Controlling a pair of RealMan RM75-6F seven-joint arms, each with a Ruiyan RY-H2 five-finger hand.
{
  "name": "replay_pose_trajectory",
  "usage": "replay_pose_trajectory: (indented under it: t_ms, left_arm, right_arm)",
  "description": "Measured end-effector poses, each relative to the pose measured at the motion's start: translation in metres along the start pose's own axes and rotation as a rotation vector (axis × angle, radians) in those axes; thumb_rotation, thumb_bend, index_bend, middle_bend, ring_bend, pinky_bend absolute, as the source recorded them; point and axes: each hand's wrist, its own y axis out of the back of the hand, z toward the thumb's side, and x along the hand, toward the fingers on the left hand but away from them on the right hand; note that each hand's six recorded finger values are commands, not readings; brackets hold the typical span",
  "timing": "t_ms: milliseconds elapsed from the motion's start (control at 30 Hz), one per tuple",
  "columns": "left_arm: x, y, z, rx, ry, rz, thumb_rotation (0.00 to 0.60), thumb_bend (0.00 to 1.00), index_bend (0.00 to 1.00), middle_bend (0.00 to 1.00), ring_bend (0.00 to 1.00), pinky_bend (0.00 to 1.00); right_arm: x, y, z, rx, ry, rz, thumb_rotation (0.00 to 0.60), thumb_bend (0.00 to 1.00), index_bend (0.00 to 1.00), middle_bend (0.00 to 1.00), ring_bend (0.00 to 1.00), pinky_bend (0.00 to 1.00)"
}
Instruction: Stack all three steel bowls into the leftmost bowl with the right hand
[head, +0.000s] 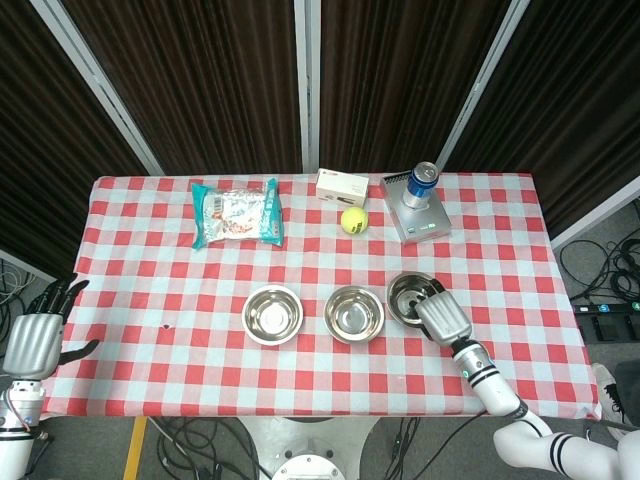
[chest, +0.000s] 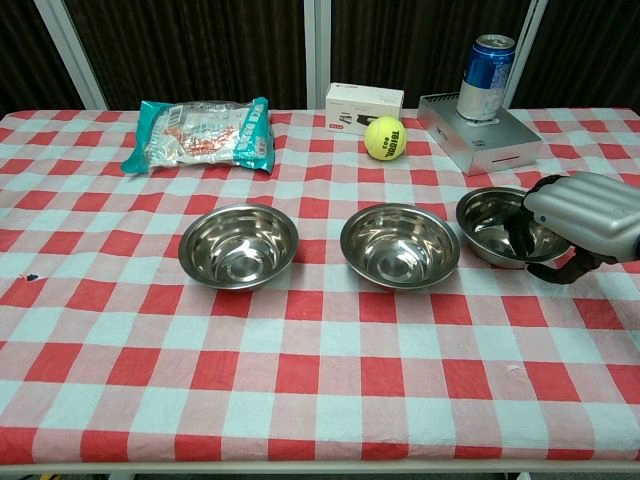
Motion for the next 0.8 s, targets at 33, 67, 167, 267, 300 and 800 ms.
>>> replay_pose_trajectory:
  t_ms: [33, 67, 167, 267, 300, 800]
  left_arm:
    - [0.000, 0.000, 0.000, -0.001, 0.001, -0.001, 0.600, 0.08, 0.19, 0.19, 0.15, 0.26]
    - [0.000, -0.001, 0.000, -0.001, 0.001, -0.003, 0.600, 0.08, 0.19, 0.19, 0.15, 0.26]
    - [0.000, -0.001, 0.000, -0.004, -0.002, -0.006, 0.600, 0.08, 0.19, 0.19, 0.15, 0.26]
    - [0.001, -0.002, 0.000, -0.006, -0.001, -0.006, 0.600, 0.08, 0.19, 0.19, 0.15, 0.26]
    - [0.001, -0.002, 0.000, -0.006, 0.000, -0.006, 0.600, 0.08, 0.19, 0.19, 0.15, 0.26]
    - [0.001, -0.003, -0.002, -0.009, 0.004, -0.008, 0.600, 0.08, 0.19, 0.19, 0.15, 0.26]
  right_arm:
    - [0.000, 0.000, 0.000, 0.000, -0.003, -0.002, 0.600, 0.33, 0.60, 0.52, 0.30, 0.17]
    - [0.000, 0.000, -0.001, 0.001, -0.006, -0.004, 0.600, 0.33, 0.61, 0.53, 0.31, 0.18]
    - [0.000, 0.000, -0.002, 0.007, -0.014, -0.004, 0.600, 0.35, 0.63, 0.54, 0.32, 0.18]
    - [0.000, 0.001, -0.003, 0.009, -0.021, -0.011, 0.600, 0.36, 0.64, 0.55, 0.32, 0.17]
    - [0.000, 0.002, -0.003, 0.009, -0.023, -0.014, 0.600, 0.37, 0.64, 0.56, 0.32, 0.16]
    - [-0.004, 0.045, -0.008, 0.002, -0.035, -0.135, 0.600, 0.38, 0.66, 0.57, 0.32, 0.15]
